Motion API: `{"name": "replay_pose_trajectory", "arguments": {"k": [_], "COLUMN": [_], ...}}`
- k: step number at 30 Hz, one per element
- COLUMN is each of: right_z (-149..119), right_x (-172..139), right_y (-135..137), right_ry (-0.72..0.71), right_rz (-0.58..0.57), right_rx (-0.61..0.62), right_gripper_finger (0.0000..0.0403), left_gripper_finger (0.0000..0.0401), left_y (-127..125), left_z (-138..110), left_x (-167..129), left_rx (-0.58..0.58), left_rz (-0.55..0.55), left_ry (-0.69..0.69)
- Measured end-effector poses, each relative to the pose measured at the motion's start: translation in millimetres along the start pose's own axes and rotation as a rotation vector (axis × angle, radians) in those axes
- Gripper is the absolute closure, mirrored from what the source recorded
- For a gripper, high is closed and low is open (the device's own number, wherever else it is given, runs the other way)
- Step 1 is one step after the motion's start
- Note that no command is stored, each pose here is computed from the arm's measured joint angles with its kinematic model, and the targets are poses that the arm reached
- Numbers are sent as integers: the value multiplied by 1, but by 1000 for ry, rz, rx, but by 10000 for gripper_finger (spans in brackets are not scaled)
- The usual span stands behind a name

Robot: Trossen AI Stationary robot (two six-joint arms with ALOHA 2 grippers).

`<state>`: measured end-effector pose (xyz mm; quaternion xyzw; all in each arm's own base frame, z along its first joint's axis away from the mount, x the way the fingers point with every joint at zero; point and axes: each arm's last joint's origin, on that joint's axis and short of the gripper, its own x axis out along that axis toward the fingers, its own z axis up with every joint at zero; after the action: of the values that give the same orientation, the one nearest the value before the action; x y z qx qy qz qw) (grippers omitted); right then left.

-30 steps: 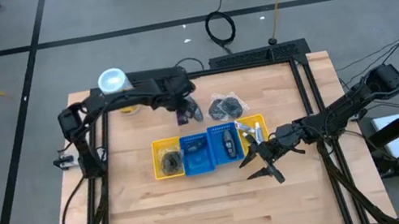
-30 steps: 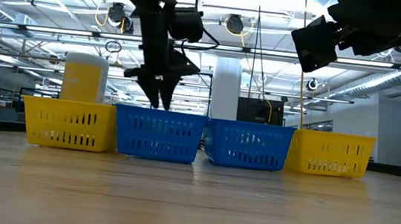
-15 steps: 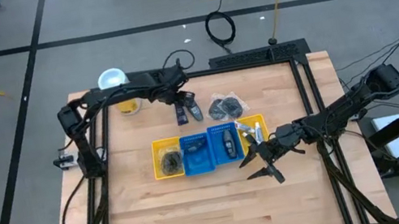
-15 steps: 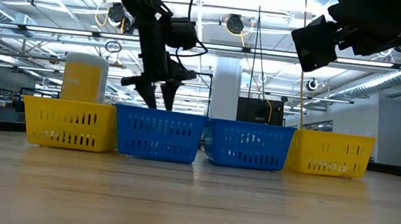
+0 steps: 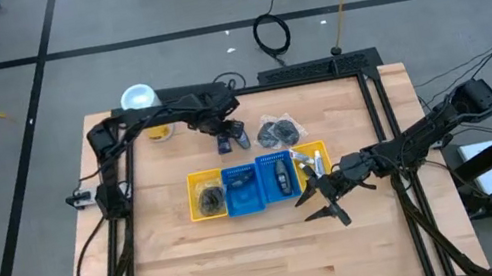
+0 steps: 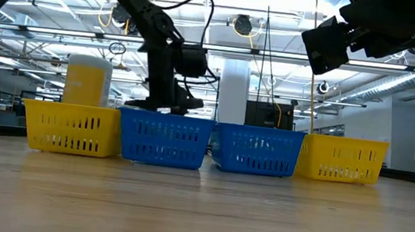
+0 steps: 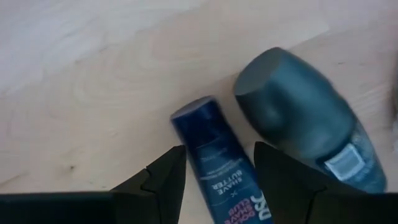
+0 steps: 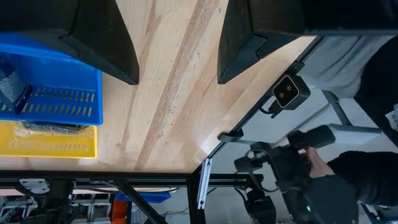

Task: Pick & Place Travel size toiletries
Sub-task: Put the shave cream into the left blue bin

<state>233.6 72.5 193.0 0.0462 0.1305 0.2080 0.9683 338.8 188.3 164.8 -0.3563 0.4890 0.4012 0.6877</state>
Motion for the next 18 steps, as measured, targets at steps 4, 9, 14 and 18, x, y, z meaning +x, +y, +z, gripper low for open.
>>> {"name": "replay_pose_trajectory", "arguments": {"k": [4,9,14,18], "right_z": [-1,-1,-1,-1], "right_x": [0,0,0,0], "right_y": [0,0,0,0], "right_ry": [7,8,8,8], "right_rz": [-1,-1,0,-1], "right_rx": [1,1,1,1], "right_gripper_finger": [193,193,193,193], "left_gripper_finger": [215,214,215,215], "left_y": [2,5,5,5], "left_z": [1,3,4,4], "left_x": [6,9,12,15], "left_rx": [-10,-16,-18,-17], "left_rz": [15,24,34,38], "left_ry": [6,0,-2,-1]}}
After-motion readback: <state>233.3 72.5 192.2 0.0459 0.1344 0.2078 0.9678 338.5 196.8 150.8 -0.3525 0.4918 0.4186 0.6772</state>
